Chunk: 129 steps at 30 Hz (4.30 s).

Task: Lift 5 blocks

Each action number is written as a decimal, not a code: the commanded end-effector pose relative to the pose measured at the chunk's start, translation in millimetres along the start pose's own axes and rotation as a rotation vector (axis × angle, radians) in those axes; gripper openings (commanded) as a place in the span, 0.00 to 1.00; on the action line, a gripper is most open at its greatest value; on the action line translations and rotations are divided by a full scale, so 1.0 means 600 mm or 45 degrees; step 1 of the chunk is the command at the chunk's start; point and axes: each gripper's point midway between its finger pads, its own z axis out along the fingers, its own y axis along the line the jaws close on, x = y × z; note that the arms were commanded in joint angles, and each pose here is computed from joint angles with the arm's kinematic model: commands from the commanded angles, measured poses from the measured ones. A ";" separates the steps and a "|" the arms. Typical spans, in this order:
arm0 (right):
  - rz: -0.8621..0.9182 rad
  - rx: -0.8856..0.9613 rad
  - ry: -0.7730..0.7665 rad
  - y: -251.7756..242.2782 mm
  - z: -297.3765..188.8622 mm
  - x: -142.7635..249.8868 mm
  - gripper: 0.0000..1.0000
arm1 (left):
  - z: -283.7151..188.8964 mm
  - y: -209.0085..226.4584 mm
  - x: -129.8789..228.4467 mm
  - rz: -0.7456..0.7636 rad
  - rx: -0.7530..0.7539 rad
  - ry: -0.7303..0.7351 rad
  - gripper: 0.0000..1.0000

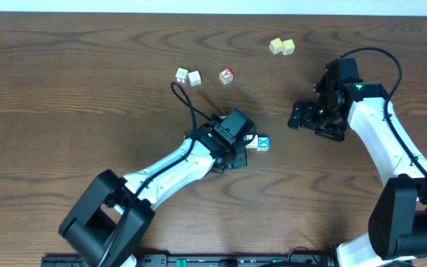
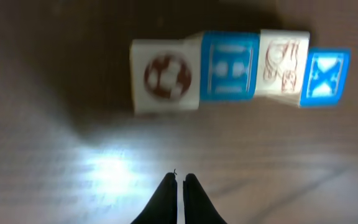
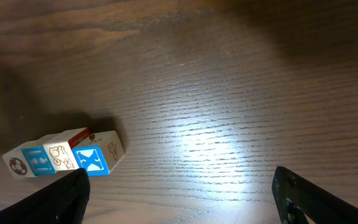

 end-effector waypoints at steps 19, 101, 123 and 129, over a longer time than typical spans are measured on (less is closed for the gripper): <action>-0.025 0.019 0.021 -0.003 0.005 0.007 0.92 | 0.062 0.037 -0.005 -0.042 -0.127 -0.019 0.07; -0.031 0.025 0.043 -0.006 0.005 0.014 0.93 | 0.060 0.030 -0.038 -0.004 -0.120 -0.136 0.07; -0.031 0.036 0.044 -0.008 0.005 0.015 0.94 | -0.206 0.072 -0.102 -0.054 -0.022 -0.424 0.07; -0.032 0.032 0.035 -0.007 0.005 0.012 0.94 | -0.298 0.257 -0.137 -0.371 -0.322 -0.583 0.07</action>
